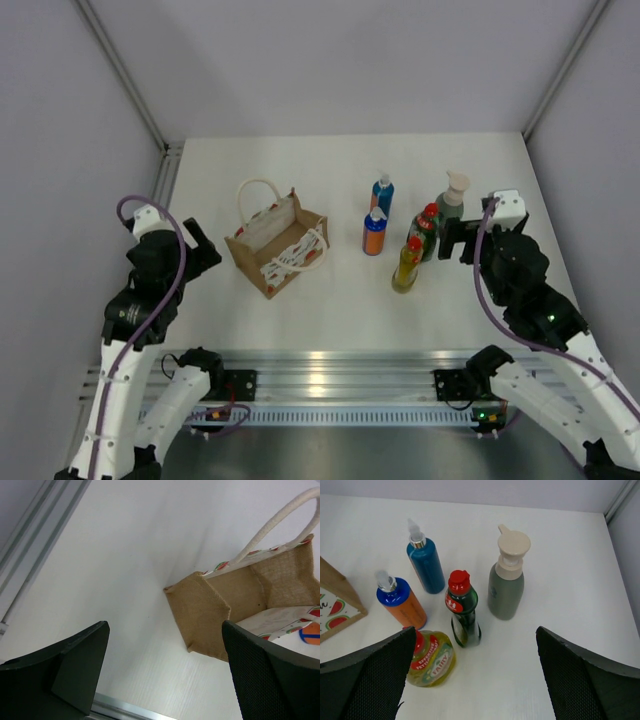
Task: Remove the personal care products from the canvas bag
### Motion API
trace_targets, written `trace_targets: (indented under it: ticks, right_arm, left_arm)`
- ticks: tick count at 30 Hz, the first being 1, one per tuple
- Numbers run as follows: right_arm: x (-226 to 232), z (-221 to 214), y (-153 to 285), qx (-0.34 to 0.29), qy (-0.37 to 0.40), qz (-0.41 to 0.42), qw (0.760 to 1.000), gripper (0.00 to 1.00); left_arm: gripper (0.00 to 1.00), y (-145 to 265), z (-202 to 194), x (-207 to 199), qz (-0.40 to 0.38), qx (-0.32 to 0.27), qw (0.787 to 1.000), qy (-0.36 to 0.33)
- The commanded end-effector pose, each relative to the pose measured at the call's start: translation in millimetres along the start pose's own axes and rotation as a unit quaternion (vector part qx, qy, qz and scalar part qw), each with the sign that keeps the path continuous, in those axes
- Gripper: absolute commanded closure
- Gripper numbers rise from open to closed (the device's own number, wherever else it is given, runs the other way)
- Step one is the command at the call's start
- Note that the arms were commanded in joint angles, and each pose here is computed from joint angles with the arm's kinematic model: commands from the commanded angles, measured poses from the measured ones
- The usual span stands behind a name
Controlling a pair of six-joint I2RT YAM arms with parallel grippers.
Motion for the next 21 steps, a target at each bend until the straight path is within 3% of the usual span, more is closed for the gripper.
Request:
trace_targets:
  ticks: [1, 5, 10, 21]
  right_arm:
    - [-23, 2, 29, 0.034, 0.005, -0.037, 0.999, 0.01]
    - [-37, 3, 51, 0.024, 0.006, -0.055, 0.998, 0.00]
    - [-53, 0, 75, 0.030, 0.011, -0.080, 0.996, 0.01]
    - [-72, -3, 119, 0.020, -0.011, -0.090, 0.996, 0.00]
  left_arm:
    - [0.02, 4, 11, 3, 0.041, 0.000, 0.999, -0.026]
    - [0.02, 14, 24, 3, 0.048, -0.012, 0.998, -0.048]
    - [0.02, 38, 35, -2, -0.011, -0.027, 0.997, -0.073]
    - [0.02, 64, 27, 17, -0.048, -0.066, 0.995, -0.065]
Point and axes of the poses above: each gripper's point midway between its finger pads, its own y axis back along the fingers, its own x axis along the line the jaws close on, z = x × y, the point moved 7 cm from there along y, back along the fingers, and after that the axes turned 12 degrees about y, right-handed, at the moved point
